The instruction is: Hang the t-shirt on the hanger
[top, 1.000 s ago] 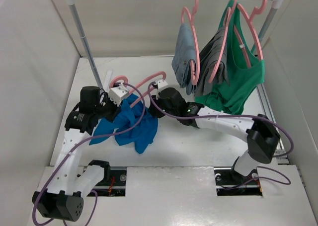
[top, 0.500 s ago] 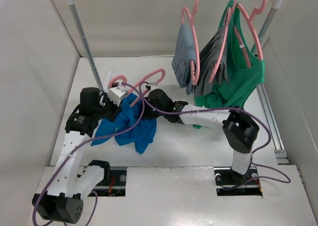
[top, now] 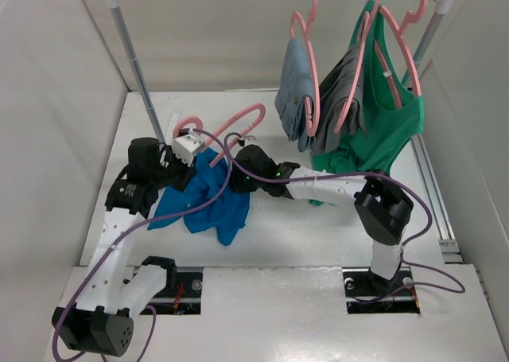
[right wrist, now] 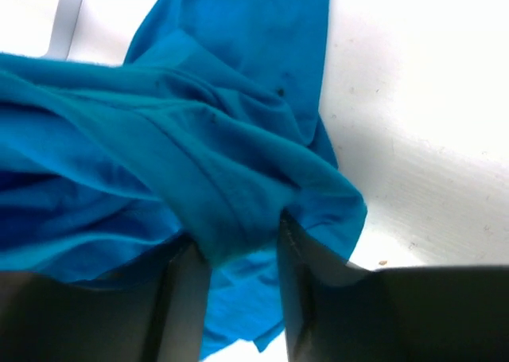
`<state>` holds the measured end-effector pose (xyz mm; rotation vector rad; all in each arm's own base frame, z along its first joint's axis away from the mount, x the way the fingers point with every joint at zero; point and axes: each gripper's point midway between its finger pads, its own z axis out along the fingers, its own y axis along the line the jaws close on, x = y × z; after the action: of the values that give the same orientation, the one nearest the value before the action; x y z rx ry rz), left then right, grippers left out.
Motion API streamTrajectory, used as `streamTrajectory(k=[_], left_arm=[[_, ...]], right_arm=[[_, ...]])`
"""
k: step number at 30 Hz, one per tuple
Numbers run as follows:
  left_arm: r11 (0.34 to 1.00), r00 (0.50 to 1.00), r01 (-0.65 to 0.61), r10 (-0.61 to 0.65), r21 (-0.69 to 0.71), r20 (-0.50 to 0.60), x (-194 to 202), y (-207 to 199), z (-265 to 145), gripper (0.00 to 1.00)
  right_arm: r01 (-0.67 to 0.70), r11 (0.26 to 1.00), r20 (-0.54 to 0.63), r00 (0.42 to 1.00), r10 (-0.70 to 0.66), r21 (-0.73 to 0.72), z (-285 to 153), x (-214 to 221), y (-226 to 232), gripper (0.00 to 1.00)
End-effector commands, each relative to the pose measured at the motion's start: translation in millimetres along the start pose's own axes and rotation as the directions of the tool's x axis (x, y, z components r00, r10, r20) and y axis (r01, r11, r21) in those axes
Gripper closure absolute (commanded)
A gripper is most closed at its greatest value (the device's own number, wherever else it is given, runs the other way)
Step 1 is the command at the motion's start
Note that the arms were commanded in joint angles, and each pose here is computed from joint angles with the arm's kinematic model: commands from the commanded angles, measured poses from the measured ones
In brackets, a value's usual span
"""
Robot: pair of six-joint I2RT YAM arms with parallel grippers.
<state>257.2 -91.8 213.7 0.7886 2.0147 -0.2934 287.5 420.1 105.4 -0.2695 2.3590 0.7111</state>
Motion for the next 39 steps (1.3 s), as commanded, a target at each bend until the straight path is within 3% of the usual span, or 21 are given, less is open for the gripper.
streamTrajectory(k=[1, 5, 8, 10, 13, 20, 24, 28, 35, 39], left_arm=[[1.0, 0.994, -0.024, 0.025, -0.01, 0.111, -32, 3, -9, 1.0], [0.999, 0.992, -0.044, 0.043, 0.008, 0.119, -29, -4, -15, 1.0], [0.991, 0.986, -0.127, 0.122, 0.037, 0.112, -22, -15, -27, 1.0], [0.966, 0.966, -0.258, 0.257, 0.013, 0.04, 3, -11, -30, 1.0], [0.908, 0.908, -0.418, 0.416, -0.025, -0.051, 31, -3, -39, 1.0], [0.861, 0.856, -0.494, 0.505, 0.118, -0.107, 64, -15, -30, 1.0], [0.839, 0.814, -0.513, 0.543, 0.182, -0.207, 93, -10, -24, 1.0], [0.791, 0.746, -0.576, 0.612, 0.205, -0.264, 108, 0, -23, 1.0], [0.736, 0.668, -0.647, 0.673, 0.199, -0.319, 119, 15, -23, 1.0], [0.72, 0.633, -0.668, 0.683, 0.189, -0.364, 124, 27, -19, 1.0]], right_arm=[[-0.021, 1.0, 0.098, 0.995, 0.023, -0.017, 5, -26, 16, 0.75], [-0.037, 0.999, 0.105, 0.994, 0.037, 0.003, 9, -27, 0, 1.0], [-0.103, 0.994, 0.097, 0.99, 0.098, 0.047, -2, -21, -31, 1.0], [-0.119, 0.985, 0.103, 0.989, 0.106, 0.128, -12, -9, -67, 1.0], [-0.16, 0.972, 0.181, 0.975, 0.128, 0.174, -52, -10, -91, 1.0], [-0.19, 0.943, 0.229, 0.965, 0.128, 0.275, -91, -3, -125, 1.0], [-0.189, 0.934, 0.26, 0.959, 0.11, 0.302, -112, -11, -130, 1.0], [-0.179, 0.936, 0.28, 0.956, 0.091, 0.304, -133, -13, -133, 1.0], [-0.074, 0.952, 0.279, 0.96, -0.012, 0.297, -151, -18, -133, 1.0], [0.151, 0.957, 0.231, 0.95, -0.21, 0.247, -157, -28, -114, 1.0]])
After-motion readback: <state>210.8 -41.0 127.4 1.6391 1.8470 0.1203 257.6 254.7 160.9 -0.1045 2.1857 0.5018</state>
